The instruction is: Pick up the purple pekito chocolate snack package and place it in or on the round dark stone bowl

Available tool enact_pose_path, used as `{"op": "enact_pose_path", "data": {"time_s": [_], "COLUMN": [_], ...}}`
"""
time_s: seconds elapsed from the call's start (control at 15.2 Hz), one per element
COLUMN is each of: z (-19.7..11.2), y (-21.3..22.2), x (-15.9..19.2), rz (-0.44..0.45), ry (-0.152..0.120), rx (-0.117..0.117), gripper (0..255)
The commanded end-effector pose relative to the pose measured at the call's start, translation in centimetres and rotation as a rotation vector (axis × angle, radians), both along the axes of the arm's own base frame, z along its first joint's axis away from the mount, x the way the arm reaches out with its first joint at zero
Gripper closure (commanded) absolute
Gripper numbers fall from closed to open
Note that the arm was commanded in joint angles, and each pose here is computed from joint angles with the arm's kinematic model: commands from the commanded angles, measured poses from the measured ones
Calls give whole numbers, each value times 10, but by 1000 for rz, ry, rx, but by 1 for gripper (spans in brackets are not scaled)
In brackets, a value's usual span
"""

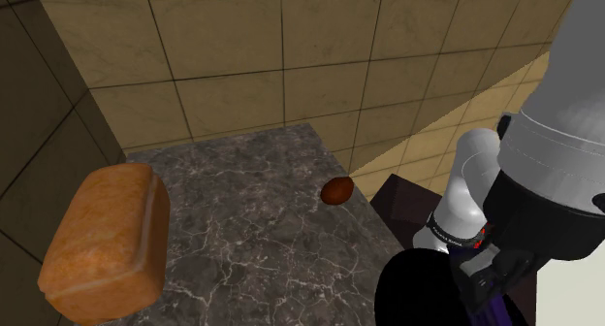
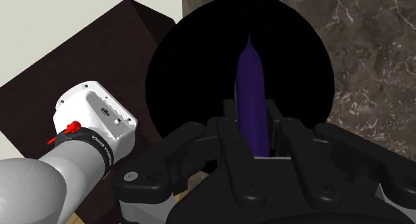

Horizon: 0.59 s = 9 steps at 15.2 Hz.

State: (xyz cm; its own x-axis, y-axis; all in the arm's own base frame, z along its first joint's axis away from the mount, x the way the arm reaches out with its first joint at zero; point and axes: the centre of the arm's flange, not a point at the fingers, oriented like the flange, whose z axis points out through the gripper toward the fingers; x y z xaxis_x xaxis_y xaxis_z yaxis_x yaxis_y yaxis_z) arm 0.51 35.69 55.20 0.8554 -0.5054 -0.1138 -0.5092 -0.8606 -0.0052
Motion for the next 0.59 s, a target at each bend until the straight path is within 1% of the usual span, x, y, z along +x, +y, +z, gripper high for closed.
{"op": "enact_pose_path", "data": {"time_s": [0.0, 0.46, 0.53], "z": [-11, -49, -49], "y": [0, 0, 0], "x": [0, 0, 0], "rz": [0, 0, 0], "ry": [0, 0, 0], "rx": [0, 0, 0], "gripper": [255, 255, 255]}}
